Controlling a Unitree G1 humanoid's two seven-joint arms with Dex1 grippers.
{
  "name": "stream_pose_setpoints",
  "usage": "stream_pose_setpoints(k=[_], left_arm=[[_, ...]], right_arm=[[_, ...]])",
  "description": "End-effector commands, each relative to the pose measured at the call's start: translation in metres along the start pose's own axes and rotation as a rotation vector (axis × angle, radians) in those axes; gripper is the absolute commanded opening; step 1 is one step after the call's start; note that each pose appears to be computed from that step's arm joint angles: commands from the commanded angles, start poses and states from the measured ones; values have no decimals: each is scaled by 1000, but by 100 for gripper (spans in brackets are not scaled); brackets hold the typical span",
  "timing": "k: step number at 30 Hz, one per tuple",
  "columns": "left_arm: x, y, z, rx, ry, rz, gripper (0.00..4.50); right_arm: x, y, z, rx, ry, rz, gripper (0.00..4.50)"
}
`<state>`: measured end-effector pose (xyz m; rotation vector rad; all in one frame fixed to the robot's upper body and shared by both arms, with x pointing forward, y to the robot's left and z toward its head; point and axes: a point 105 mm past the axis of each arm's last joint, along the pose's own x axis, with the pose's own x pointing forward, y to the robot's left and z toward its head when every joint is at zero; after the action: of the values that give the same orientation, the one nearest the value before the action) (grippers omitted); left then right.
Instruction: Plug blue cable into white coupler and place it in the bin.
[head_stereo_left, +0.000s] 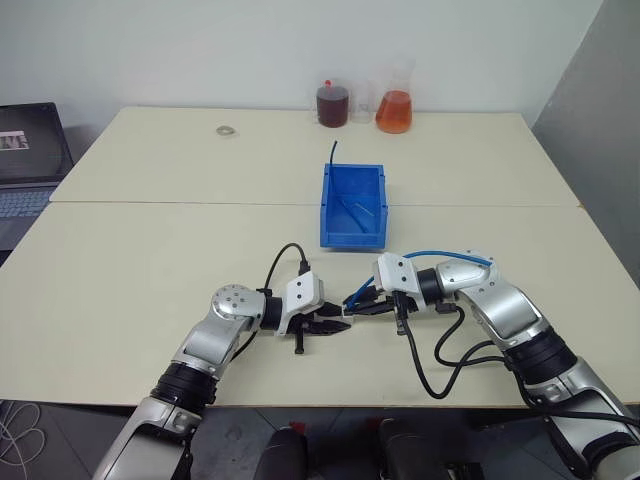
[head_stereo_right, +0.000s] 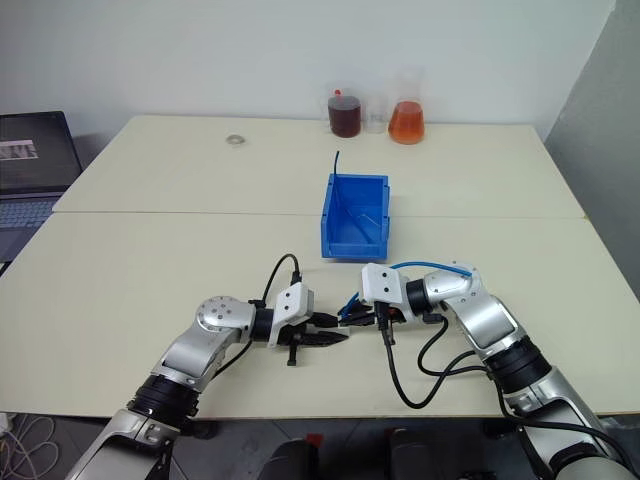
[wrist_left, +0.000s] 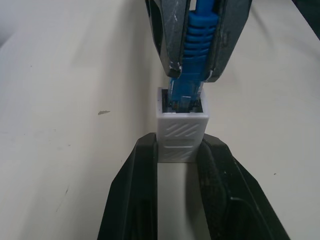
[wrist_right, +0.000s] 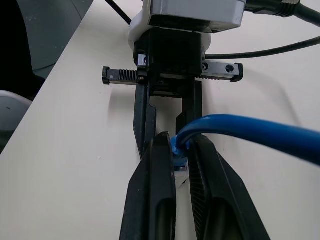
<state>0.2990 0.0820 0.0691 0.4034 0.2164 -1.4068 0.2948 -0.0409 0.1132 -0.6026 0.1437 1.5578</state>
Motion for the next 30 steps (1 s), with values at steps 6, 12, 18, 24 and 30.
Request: stream_pose_setpoints(k=[6,12,18,24,30], left_arm=[[4,0,17,67,-44,7,77],[2,0,19,65,-59,6,112],[-28,-3,39,-8,-126,19,248],[-68,-22,48,-88,-104,61,373],[-83,-29,54,-119,-65,156,449]], right_arm=[[15,25,-50,137,140,94,12],[15,25,-52,158,131,84,12],[3,6,-35,173,79,-8,12],[-20,-16,8,350,-94,-138,12],[-60,-77,59,498,-212,-336,12]])
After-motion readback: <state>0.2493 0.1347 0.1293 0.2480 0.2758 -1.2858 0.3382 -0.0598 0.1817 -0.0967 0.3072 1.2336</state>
